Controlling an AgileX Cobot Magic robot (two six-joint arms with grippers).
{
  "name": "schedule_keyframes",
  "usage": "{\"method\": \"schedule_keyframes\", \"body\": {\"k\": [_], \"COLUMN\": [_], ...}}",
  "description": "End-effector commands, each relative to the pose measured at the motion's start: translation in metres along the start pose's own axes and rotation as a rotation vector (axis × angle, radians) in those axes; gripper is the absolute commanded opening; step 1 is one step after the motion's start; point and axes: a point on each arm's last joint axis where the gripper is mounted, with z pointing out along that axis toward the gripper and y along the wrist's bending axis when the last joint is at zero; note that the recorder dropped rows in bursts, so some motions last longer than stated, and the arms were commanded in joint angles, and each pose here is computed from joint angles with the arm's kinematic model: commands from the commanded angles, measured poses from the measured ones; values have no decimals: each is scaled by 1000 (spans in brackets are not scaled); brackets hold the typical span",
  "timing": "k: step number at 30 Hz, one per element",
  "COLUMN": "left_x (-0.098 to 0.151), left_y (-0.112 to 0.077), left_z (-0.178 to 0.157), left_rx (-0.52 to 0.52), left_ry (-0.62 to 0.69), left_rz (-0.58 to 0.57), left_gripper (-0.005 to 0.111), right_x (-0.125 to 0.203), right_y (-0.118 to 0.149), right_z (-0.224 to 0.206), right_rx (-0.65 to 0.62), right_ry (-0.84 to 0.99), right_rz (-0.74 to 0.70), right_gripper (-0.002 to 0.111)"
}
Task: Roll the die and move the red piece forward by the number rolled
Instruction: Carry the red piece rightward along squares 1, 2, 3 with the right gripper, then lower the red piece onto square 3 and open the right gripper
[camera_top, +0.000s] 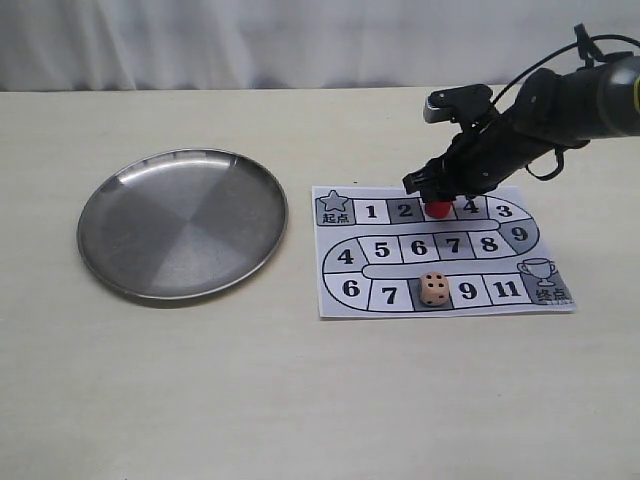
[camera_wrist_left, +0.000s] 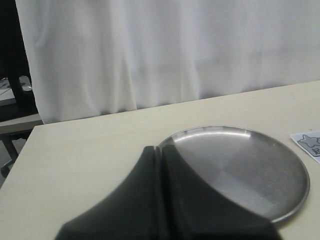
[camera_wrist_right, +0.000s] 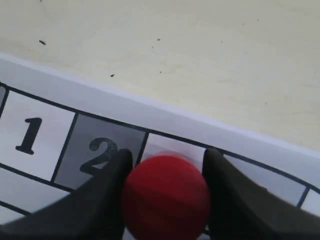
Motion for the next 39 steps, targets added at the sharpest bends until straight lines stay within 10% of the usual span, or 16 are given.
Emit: {"method": "schedule_keyframes", "body": {"k": [1, 8, 20, 39], "left_x": [0, 0, 0, 0], "left_y": [-1, -1, -1, -1], "left_z": [0, 0, 0, 0], "left_rx": [9, 9, 9, 9], "left_ry": [-9, -9, -9, -9], "left_rz": [-1, -1, -1, -1], "left_gripper": [0, 0, 0, 0], "right_x": [4, -34, 9, 9], "right_y": [-2, -10, -39, -39], "right_z": [4, -81, 6, -3], "right_rx": [-2, 49, 51, 56], "right_ry": [26, -157, 55, 90], "right_rz": [3, -22, 65, 43], "right_gripper": [5, 5, 5, 5]}}
